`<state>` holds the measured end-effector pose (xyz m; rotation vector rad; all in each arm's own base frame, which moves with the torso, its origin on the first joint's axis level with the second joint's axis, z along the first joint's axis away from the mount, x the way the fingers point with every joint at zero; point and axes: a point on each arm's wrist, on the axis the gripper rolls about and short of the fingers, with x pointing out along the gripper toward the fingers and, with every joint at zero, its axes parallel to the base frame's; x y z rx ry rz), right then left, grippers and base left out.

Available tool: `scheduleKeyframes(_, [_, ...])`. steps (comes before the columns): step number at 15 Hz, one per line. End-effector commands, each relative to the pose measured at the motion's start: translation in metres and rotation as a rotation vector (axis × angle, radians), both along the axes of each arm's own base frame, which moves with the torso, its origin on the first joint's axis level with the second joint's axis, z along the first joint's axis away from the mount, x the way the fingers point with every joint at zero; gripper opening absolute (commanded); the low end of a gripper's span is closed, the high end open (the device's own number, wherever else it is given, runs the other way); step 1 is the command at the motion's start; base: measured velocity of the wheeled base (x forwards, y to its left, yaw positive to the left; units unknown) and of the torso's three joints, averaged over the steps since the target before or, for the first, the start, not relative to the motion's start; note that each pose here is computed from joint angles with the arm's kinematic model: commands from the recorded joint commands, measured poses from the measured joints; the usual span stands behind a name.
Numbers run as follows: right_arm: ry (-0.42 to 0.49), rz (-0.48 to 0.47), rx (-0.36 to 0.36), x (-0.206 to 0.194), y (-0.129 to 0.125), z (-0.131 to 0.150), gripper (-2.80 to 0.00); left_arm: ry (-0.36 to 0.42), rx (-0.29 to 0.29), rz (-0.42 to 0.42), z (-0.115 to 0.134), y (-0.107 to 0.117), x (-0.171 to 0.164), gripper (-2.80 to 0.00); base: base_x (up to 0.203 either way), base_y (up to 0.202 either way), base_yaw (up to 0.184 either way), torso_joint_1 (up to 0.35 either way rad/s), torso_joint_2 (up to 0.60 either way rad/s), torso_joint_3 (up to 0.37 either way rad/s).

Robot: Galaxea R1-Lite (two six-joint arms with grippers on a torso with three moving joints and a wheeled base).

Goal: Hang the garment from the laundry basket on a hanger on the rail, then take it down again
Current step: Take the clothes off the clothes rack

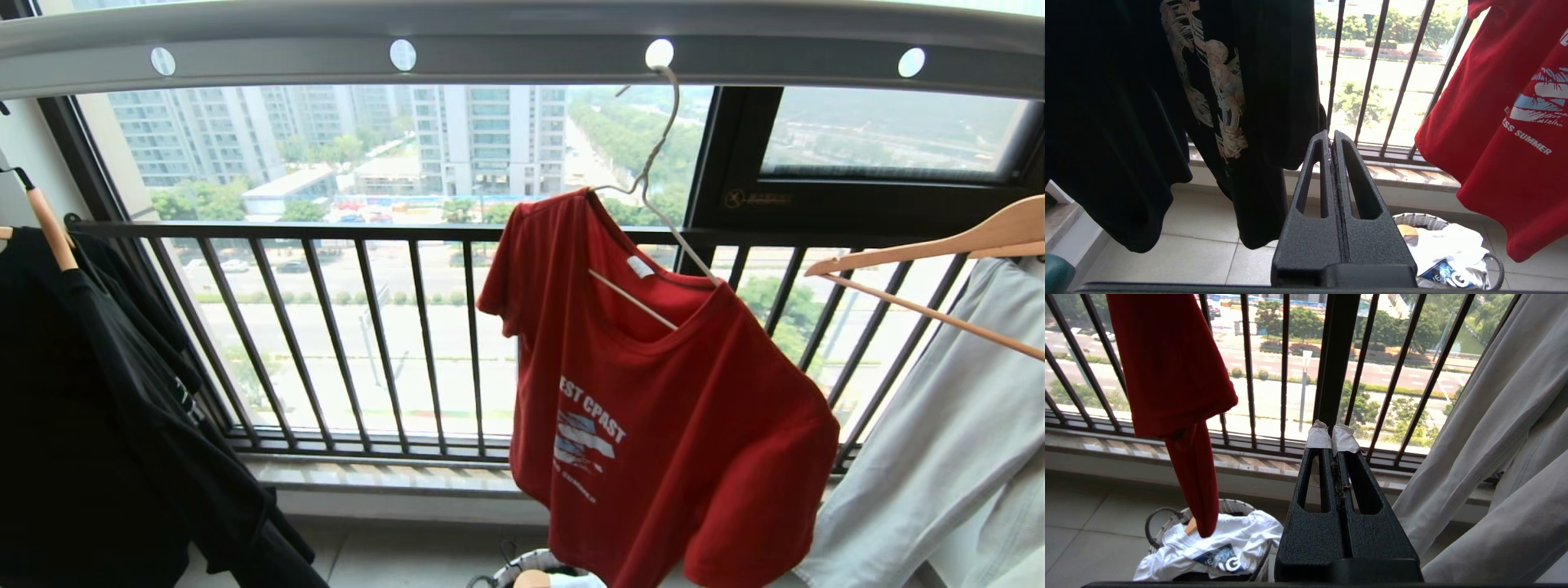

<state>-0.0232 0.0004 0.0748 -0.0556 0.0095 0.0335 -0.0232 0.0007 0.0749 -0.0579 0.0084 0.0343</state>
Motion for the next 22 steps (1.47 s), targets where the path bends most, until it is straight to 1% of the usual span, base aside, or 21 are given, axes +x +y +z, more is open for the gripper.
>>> scheduleKeyframes(1, [0.002, 0.001, -0.001, 0.0001, 0.0000, -0.0001, -2.80, 0.003, -0.002, 0.000, 0.0000, 0.0000, 0.0002, -2.80, 0.000, 0.000, 0.000, 0.000, 0.00, 0.000])
scheduleKeyframes(22, [0.002, 0.001, -0.001, 0.0001, 0.0000, -0.0001, -2.80, 0.001, -0.002, 0.000, 0.0000, 0.0000, 0.0001, -2.80, 0.000, 0.000, 0.000, 0.000, 0.00, 0.000])
